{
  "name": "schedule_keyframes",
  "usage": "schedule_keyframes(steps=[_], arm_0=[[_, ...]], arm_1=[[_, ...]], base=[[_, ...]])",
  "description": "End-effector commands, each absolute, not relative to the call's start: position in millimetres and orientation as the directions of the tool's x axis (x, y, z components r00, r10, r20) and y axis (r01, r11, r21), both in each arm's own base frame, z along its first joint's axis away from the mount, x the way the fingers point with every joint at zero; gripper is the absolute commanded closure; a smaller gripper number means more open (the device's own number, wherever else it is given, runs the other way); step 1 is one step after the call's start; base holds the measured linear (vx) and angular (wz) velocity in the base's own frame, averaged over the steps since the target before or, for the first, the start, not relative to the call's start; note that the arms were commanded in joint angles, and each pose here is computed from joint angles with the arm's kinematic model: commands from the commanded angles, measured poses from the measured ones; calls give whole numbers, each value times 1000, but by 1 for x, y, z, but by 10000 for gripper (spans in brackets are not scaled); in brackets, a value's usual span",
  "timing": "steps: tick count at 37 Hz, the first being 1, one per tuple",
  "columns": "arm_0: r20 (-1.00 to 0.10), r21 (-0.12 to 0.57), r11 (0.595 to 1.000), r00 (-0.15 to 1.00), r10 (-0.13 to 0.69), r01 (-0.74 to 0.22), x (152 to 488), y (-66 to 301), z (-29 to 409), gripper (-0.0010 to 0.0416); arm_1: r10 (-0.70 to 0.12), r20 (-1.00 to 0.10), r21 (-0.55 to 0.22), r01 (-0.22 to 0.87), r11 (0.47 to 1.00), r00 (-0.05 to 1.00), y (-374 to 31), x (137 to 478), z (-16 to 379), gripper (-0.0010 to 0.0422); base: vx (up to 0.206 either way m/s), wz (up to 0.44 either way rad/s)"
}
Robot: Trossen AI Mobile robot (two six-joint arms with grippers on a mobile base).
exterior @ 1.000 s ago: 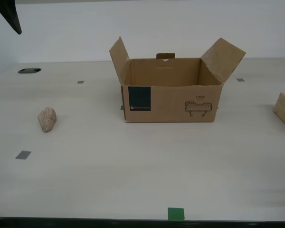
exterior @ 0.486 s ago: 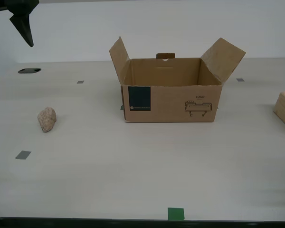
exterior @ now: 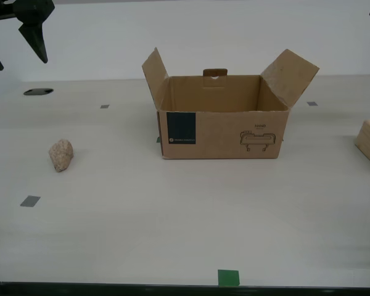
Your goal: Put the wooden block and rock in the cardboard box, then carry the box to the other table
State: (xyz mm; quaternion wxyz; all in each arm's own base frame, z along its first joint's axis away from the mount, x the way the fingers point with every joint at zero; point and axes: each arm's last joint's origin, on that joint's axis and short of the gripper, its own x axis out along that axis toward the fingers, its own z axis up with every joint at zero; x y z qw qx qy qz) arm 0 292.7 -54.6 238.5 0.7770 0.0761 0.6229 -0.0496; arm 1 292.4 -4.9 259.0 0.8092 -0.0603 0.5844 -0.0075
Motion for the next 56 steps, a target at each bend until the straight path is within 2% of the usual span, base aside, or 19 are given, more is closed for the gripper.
schedule_keyframes(steps=[1, 18, 31, 47, 56], arm_0=[[-976, 57, 984, 217, 20, 167, 292, -54, 233, 12], [-974, 54, 988, 227, 20, 145, 293, -52, 217, 28], [-996, 57, 993, 69, 50, 105, 309, -49, 170, 48], [-998, 58, 995, 43, 55, 83, 319, -49, 146, 16], [-998, 61, 995, -3, 62, 82, 321, -48, 130, 17]], arm_1=[[-81, -948, -104, -58, 993, 308, -5, 291, 255, 25], [-84, -959, -105, -65, 992, 270, -9, 283, 224, 25], [-84, -962, -104, -65, 992, 261, -9, 282, 220, 25], [-84, -958, -106, -63, 992, 275, -9, 283, 220, 25], [-86, -954, -107, -59, 993, 287, -10, 284, 220, 25]], base=[[0, 0], [0, 0], [0, 0], [0, 0], [0, 0]])
